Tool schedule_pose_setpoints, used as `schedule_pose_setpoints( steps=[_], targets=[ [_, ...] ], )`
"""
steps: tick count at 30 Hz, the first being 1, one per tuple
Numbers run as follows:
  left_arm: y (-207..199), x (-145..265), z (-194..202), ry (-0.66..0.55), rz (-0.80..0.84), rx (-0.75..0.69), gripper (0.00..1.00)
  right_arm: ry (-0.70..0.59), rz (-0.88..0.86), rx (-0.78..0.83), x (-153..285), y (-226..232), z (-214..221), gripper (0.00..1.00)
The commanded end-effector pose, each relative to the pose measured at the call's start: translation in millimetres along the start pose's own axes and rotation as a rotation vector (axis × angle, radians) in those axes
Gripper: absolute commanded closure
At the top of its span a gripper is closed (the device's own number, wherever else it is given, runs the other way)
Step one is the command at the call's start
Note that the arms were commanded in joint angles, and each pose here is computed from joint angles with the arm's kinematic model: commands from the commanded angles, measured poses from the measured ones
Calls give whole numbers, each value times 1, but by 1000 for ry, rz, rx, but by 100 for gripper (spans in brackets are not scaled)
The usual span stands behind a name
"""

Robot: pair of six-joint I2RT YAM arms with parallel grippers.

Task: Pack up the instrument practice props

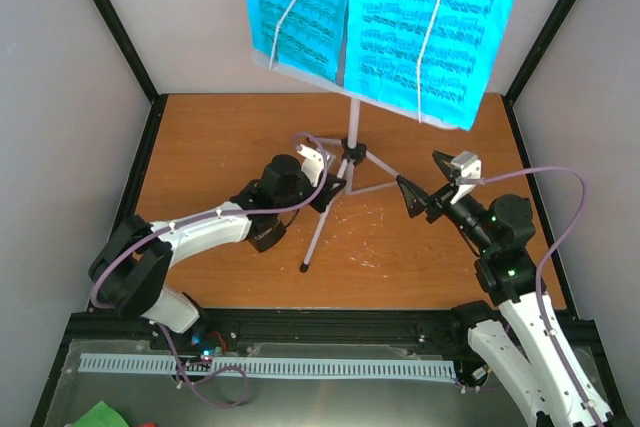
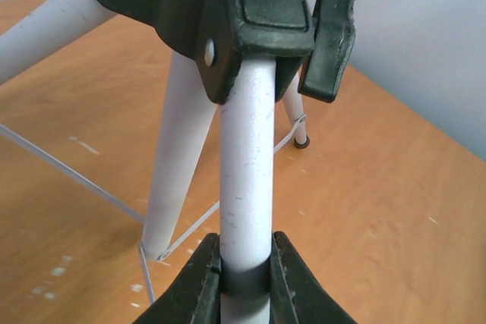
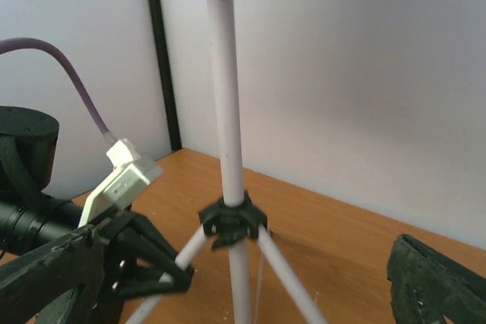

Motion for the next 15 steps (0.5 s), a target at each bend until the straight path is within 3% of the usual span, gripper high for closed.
schedule_pose_setpoints(
  steps=[1, 9, 10, 13, 15],
  targets=[
    [53, 1, -55, -170, -220, 13, 100, 59, 155, -90, 14, -18, 20, 0],
    [80, -14, -51, -139, -313, -115, 98, 62, 184, -287, 30, -13, 21, 0],
    [80, -15, -51, -134, -310, -113, 90, 55, 184, -300, 32, -12, 17, 0],
    [72, -9, -58, -141, -279, -99, 38, 28, 207, -348, 36, -13, 3, 0],
    [64, -1, -62, -159, -250, -101, 15, -3, 205, -367, 40, -11, -8, 0]
  ],
)
Point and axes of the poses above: each gripper's point midway between its finger pads, its own x axis back along the fingers, its own y axis along the line the jaws close on, z = x × y, the point moved 2 cm from there along x, back along the fingers, and after that the axes turned 3 degrees about -x, right-handed, at the moved point
